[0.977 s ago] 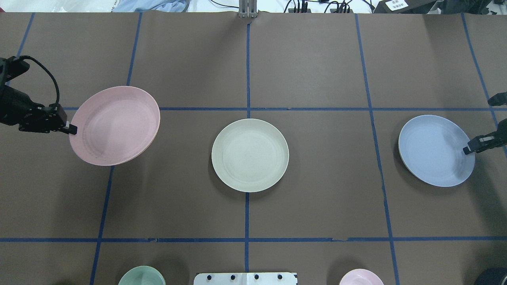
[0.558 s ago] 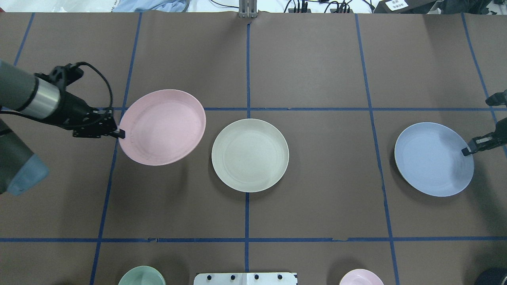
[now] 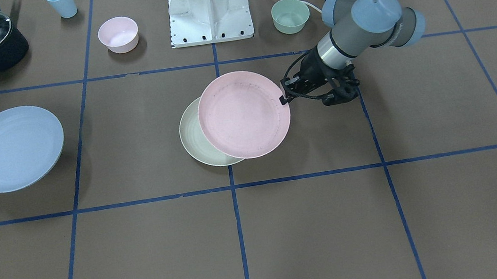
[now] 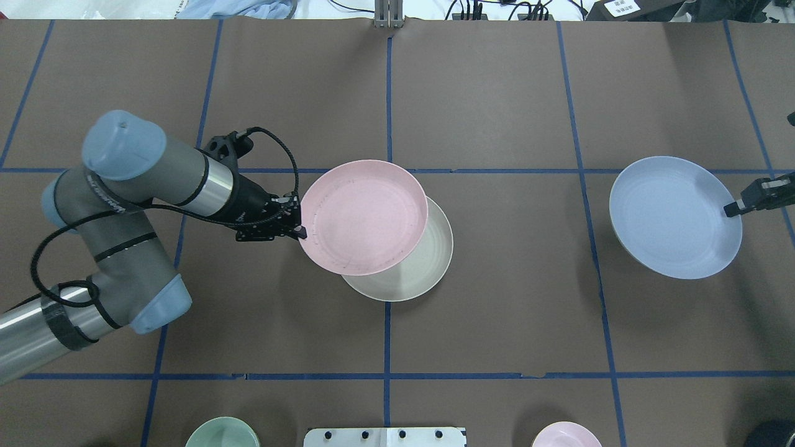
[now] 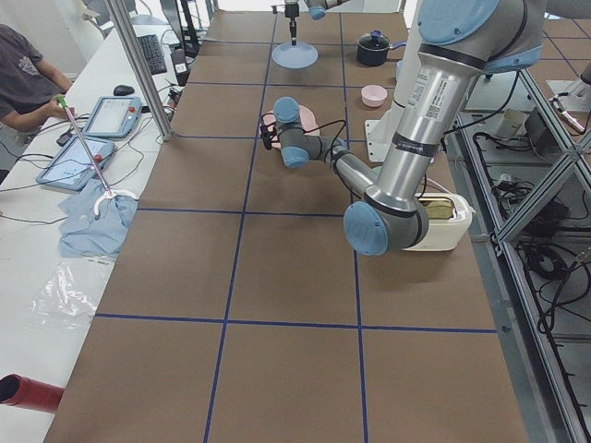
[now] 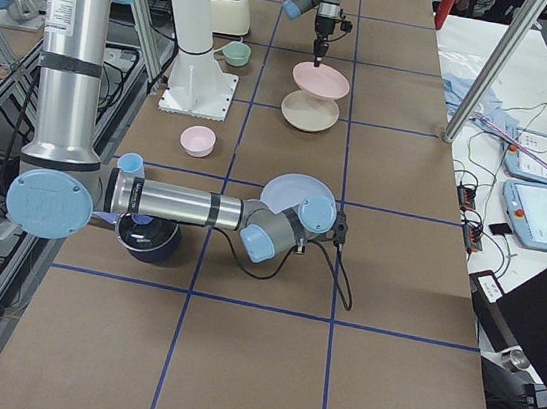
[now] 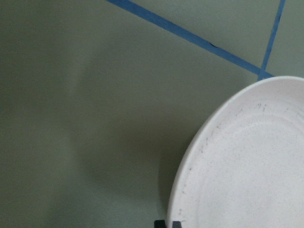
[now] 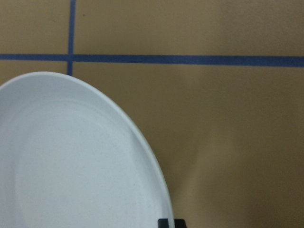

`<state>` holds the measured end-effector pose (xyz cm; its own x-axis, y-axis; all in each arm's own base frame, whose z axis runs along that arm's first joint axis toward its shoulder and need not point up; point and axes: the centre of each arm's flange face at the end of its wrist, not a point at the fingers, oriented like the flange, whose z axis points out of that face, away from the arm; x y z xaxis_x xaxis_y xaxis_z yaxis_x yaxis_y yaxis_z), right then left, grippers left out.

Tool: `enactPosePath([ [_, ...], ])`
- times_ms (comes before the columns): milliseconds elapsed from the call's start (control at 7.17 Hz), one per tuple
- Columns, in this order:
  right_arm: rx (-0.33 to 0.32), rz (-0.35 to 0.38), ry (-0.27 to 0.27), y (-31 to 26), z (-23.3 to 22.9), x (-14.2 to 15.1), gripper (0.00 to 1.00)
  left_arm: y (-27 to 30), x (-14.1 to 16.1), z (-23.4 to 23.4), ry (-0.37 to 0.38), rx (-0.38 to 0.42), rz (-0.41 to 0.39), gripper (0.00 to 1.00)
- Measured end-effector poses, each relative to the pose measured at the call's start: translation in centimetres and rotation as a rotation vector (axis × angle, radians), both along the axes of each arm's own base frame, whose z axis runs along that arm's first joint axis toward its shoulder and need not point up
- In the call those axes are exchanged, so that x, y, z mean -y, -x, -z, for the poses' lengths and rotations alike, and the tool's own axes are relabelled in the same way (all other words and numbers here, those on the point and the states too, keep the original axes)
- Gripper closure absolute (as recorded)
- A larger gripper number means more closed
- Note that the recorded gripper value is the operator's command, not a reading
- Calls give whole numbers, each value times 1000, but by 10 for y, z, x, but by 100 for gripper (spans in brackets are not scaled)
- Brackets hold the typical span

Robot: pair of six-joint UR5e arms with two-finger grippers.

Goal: Stack three plates with pink and blue
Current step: 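Release the pink plate while the right gripper lifts the blue plate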

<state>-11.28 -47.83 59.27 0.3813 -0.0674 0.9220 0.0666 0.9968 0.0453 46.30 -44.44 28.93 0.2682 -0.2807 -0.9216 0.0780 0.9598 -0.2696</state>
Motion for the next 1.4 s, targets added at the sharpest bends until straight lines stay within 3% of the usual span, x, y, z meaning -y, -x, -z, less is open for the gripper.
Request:
enactPosePath([
  [419, 49, -47, 50, 1, 56, 11, 100, -41, -18, 7, 2, 12, 11, 100],
  [558, 57, -53, 57, 2, 65, 12, 100, -47, -23, 7, 1, 14, 5, 74],
  [698, 63, -58, 60, 2, 73, 12, 100, -50, -25, 9, -1, 13, 2, 1],
  [1116, 88, -66, 89, 24, 116, 30, 100, -42, -20, 11, -15, 7, 11, 0],
  [1395, 94, -55, 116, 78, 168, 43, 100, 4, 1, 3, -27, 3, 48, 0],
])
